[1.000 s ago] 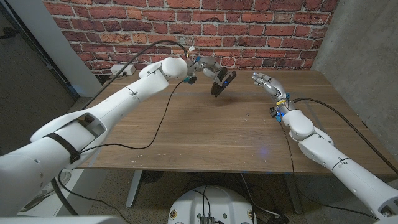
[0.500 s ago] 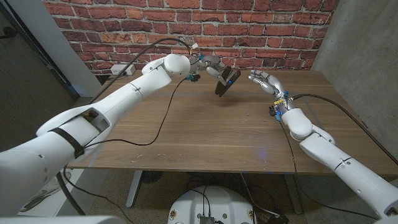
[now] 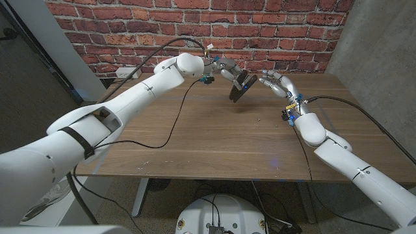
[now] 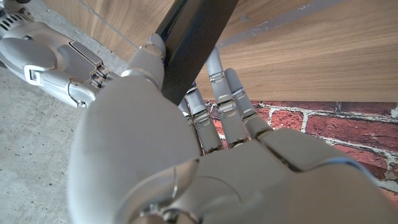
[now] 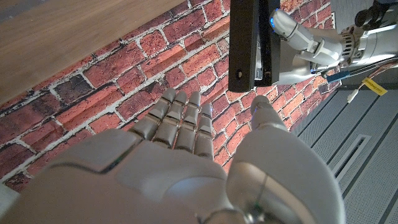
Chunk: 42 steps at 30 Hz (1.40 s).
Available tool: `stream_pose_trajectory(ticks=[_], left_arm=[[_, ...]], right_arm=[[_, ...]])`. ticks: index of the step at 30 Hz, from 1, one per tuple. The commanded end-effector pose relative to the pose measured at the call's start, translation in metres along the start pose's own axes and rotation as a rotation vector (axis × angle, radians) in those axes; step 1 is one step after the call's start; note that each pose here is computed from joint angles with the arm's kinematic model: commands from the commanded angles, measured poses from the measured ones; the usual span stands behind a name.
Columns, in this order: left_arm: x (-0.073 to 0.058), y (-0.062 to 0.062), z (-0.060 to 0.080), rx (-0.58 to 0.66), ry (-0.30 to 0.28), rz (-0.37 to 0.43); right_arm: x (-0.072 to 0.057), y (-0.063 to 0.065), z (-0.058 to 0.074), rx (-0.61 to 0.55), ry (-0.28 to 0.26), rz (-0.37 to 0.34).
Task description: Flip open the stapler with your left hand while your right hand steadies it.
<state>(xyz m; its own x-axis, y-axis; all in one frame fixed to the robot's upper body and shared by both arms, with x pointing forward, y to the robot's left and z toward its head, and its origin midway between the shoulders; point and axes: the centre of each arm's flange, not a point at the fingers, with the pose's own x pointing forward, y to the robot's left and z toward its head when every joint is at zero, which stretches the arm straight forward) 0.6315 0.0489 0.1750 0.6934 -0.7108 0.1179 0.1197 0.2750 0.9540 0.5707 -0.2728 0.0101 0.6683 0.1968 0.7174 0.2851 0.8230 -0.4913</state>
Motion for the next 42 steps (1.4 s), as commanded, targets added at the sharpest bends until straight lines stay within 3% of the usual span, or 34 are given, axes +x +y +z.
stream_pose_trajectory(ticks=[1, 13, 24, 32, 42], left_arm=[[0.0097, -0.0064, 0.0152, 0.005, -0.05, -0.043], [0.0132, -0.0104, 0.0233, 0.01, -0.076, -0.037], [0.0082, -0.0081, 0.0237, 0.009, -0.08, -0.001], [0.0069, -0.0091, 0.0217, 0.007, -0.083, 0.007], [0.0041, -0.0126, 0.0217, 0.021, -0.092, 0.0]], right_arm=[[-0.0015, -0.0032, 0.0198, -0.071, -0.027, -0.003], [-0.0011, -0.0012, 0.0185, -0.079, -0.009, 0.024], [0.0021, 0.0009, 0.0214, -0.114, 0.002, 0.057], [0.0008, 0.0012, 0.0218, -0.105, -0.01, 0.026], [-0.0019, 0.0014, 0.0226, -0.088, -0.026, -0.065]])
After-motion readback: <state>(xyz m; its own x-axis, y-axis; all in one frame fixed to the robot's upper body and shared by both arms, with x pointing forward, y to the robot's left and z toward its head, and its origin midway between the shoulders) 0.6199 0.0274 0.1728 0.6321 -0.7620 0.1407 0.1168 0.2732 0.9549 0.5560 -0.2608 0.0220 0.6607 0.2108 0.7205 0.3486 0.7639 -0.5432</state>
